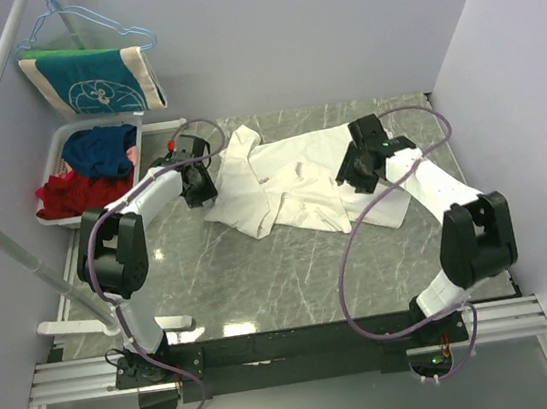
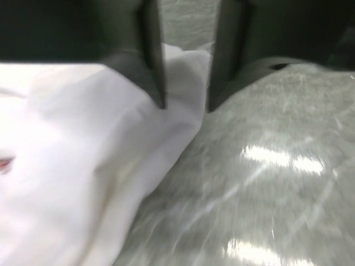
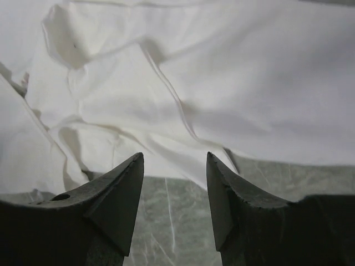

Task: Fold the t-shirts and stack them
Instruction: Flatten the tshirt out

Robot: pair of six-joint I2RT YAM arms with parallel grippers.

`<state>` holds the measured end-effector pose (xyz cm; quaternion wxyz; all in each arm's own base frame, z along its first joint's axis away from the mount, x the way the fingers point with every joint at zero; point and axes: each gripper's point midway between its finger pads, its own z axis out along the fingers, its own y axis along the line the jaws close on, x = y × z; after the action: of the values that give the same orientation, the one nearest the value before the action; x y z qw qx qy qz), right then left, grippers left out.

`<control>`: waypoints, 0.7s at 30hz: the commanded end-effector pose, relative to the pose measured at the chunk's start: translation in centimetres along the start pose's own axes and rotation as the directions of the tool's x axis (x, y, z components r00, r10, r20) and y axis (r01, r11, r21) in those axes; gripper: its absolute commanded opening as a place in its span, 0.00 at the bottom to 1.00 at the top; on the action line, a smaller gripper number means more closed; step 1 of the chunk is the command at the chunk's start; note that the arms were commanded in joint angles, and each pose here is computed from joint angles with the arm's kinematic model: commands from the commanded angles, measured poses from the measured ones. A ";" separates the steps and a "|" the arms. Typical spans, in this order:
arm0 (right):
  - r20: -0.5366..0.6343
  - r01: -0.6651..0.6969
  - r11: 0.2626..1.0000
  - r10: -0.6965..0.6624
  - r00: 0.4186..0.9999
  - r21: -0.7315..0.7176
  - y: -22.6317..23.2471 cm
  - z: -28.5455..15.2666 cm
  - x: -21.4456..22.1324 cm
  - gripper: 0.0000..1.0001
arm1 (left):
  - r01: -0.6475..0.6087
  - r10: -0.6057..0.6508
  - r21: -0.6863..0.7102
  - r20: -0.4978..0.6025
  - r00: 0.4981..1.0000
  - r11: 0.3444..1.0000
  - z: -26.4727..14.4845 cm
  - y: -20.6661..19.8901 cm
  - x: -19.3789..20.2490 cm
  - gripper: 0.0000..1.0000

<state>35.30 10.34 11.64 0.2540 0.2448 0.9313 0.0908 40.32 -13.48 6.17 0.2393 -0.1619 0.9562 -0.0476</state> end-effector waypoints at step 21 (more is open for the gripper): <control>-0.125 0.131 0.991 -0.134 0.983 -0.033 4.7 9.1 -1.1 0.57 | -0.208 0.197 0.258 0.069 0.978 0.943 -3.5 -11.6 -0.8 0.56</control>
<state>41.63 14.09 4.31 0.1835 0.1872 0.9596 0.1025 42.18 -21.79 10.89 0.2909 -0.0583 0.9496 -0.1008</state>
